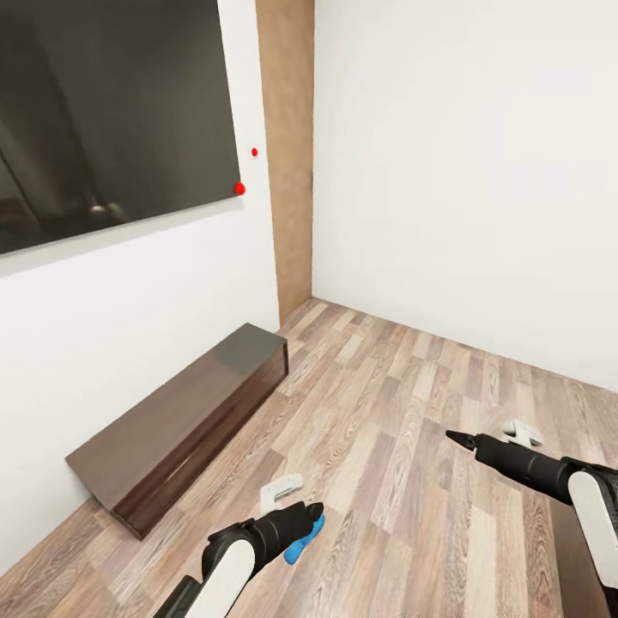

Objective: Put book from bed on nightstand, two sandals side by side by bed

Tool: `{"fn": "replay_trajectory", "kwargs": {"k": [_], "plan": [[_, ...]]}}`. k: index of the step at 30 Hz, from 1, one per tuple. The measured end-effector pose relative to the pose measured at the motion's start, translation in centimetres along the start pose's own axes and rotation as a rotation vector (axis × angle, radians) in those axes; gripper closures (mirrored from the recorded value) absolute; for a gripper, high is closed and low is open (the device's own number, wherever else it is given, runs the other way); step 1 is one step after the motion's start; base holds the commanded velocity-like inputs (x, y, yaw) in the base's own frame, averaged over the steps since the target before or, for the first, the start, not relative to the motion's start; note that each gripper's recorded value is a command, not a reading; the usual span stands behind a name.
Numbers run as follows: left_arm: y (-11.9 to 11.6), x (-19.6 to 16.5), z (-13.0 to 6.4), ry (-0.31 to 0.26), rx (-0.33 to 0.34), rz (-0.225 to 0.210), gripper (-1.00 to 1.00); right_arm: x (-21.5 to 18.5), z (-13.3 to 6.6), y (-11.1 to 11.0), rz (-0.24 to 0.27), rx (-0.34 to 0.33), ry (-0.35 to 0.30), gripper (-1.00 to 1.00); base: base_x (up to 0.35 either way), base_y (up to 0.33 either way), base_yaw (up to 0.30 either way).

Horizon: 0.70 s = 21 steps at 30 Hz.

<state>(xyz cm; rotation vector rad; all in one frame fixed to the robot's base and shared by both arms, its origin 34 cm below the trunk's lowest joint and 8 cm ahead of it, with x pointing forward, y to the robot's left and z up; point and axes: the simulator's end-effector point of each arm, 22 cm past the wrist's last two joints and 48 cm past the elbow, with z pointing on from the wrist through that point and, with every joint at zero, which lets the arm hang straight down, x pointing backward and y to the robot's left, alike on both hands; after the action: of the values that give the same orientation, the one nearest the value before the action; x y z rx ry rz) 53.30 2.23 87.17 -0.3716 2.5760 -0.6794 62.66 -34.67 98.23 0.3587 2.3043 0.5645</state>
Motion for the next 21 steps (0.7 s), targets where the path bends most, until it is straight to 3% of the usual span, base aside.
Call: {"fn": "replay_trajectory", "kwargs": {"k": [13, 16, 21], "plan": [[0.0, 0.0, 0.0, -0.001, 0.001, 0.000, -1.00, 0.5, 1.4, -0.7, 0.039, 0.004, 0.032, -1.00, 0.000, 0.000, -0.287], [0.0, 0.0, 0.0, 0.000, 0.000, 0.001, -1.00, 1.2, 2.9, -1.4, 0.082, 0.006, 0.067, -1.00, 0.000, 0.000, -0.286], [0.0, 0.0, 0.0, 0.000, -0.001, 0.002, -1.00, 1.5, 3.8, -1.8, 0.110, 0.007, 0.089, -1.00, 0.000, 0.000, -0.287]]}}
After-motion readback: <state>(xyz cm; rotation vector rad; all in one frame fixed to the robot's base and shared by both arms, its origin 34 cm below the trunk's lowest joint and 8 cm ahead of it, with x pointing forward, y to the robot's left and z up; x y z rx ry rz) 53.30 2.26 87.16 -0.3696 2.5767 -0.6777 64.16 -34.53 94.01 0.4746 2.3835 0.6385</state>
